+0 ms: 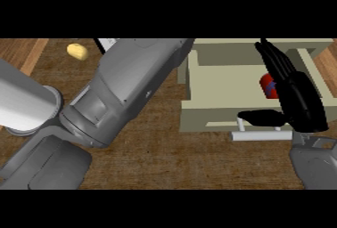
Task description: Pick up the can, place it into the drawer and close the drawer
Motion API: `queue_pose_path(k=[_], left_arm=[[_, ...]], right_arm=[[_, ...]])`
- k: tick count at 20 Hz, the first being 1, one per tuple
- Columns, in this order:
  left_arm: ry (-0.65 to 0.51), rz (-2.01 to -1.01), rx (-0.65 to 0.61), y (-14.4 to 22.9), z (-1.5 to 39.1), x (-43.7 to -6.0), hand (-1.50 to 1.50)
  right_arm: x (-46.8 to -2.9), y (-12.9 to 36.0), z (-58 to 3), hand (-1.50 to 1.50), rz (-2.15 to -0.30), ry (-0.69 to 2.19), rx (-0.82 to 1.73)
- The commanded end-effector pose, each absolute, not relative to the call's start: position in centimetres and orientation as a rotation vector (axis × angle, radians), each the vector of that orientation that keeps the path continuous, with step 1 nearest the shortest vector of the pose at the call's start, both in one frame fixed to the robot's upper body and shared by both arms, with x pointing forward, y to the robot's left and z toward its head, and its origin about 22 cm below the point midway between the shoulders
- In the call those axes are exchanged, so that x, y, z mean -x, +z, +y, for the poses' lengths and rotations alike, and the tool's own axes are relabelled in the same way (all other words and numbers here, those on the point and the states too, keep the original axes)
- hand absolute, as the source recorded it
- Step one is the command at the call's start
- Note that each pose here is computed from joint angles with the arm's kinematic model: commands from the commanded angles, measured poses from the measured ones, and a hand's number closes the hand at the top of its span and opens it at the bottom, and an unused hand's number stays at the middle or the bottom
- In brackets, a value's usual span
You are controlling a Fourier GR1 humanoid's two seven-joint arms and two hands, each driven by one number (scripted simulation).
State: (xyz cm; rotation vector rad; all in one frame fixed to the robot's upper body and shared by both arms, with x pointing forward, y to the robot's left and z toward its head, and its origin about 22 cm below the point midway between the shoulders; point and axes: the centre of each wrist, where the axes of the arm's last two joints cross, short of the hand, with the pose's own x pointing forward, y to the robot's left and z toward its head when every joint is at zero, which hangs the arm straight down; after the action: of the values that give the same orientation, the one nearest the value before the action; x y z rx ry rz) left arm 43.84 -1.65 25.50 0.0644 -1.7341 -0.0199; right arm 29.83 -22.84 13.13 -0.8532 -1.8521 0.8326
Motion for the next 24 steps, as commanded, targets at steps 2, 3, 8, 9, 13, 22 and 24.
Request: queue_pose_path(k=[2,3,8,9,13,22,24], left_arm=[[-0.023,-1.729,-0.039,26.8,-0.6,-44.2,-1.5],[-0.016,-1.723,-0.042,25.4,1.0,-44.9,-1.5],[0.013,-1.737,-0.06,27.1,0.4,-44.5,-1.5],[0.004,-1.715,-0.04,26.0,-0.3,-44.2,-1.5],[0.016,-1.738,-0.086,27.7,2.1,-45.0,-1.5],[0.004,-1.709,-0.063,27.2,4.1,-45.0,-1.5],[-0.009,-1.689,-0.074,27.5,5.9,-45.3,-1.5]], right_arm=[[-32.3,9.2,-21.1,-1.5,-1.768,0.983,0.954],[-33.7,9.8,-21.5,-1.5,-1.779,0.976,0.966],[-36.9,8.0,-20.9,-1.5,-1.786,0.98,1.006],[-36.7,7.4,-18.9,-1.5,-1.78,0.977,1.023],[-39.3,6.5,-18.4,-1.5,-1.776,0.961,1.103],[-43.3,7.1,-19.0,-1.5,-1.757,0.851,1.264],[-43.9,7.9,-19.5,-1.5,-1.781,0.817,1.286]])
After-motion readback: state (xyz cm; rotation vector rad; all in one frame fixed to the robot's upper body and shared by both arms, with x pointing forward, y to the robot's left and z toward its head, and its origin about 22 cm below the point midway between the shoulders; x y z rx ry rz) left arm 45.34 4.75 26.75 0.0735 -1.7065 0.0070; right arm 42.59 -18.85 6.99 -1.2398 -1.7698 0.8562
